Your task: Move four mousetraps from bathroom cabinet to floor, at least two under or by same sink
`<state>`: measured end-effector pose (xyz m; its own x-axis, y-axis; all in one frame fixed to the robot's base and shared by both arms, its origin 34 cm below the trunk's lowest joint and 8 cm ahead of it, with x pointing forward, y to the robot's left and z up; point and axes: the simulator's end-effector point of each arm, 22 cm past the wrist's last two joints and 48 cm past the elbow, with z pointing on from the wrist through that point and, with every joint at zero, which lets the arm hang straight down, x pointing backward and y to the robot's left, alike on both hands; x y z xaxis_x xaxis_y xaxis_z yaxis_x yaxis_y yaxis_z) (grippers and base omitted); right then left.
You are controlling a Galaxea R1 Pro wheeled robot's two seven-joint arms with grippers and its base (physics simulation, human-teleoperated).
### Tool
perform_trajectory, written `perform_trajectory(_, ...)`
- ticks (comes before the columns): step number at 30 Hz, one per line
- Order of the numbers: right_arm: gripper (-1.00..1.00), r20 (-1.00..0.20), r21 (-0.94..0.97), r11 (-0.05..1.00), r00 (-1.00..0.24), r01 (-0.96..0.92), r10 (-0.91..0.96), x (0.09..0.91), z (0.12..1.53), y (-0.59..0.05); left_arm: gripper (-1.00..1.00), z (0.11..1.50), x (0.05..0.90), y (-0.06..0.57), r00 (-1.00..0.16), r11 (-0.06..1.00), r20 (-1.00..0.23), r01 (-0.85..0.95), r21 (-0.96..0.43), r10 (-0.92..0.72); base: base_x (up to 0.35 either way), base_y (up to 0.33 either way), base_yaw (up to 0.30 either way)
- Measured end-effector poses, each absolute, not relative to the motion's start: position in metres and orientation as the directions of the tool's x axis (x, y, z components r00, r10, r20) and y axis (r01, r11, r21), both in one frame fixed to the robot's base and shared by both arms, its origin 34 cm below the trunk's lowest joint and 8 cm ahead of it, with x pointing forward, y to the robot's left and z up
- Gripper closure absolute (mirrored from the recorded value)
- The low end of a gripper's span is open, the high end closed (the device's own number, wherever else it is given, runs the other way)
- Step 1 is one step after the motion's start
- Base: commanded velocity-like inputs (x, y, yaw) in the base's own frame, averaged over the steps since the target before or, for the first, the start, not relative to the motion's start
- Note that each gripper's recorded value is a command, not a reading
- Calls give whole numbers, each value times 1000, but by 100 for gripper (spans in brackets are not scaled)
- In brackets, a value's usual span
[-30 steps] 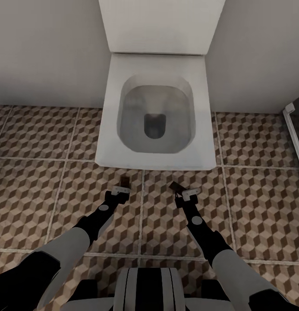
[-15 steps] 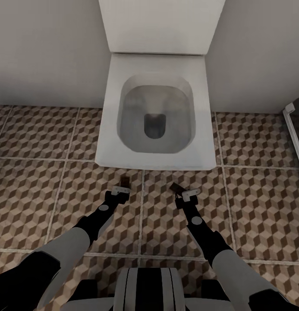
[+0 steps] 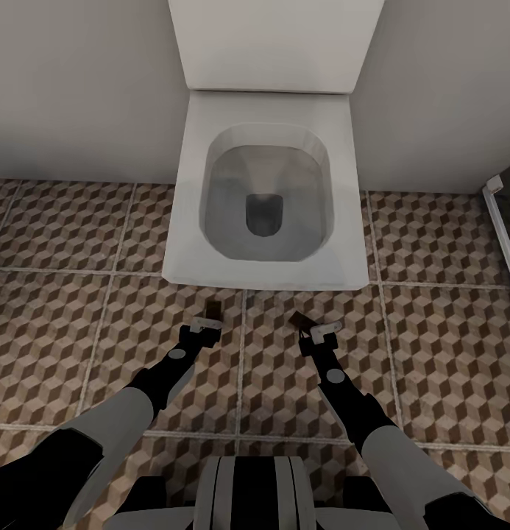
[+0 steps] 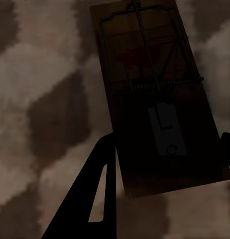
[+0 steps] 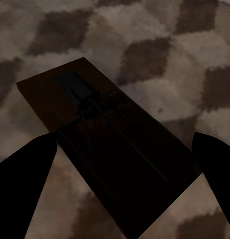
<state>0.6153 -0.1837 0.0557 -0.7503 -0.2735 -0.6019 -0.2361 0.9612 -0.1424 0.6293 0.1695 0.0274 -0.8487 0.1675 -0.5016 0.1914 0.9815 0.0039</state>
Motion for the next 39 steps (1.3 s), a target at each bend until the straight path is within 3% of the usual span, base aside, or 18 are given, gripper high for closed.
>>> perform_trajectory(1,100,-602,-143,961,-750,-236,-274,615,56,-184,100,27,629,169,-849,981,-501,192,4,168,0,0,0)
perform_trajectory(2,-100,-602,-143,961,-750,-236,-274,615,56,-184,100,27,629,169,-849,981,-501,192,3,168,0,0,0)
perform_trajectory(39,-100,-603,-143,961,-749,-236,-274,616,56,-184,100,28,629,163,-848,980,-502,197,-4,168,0,0,0)
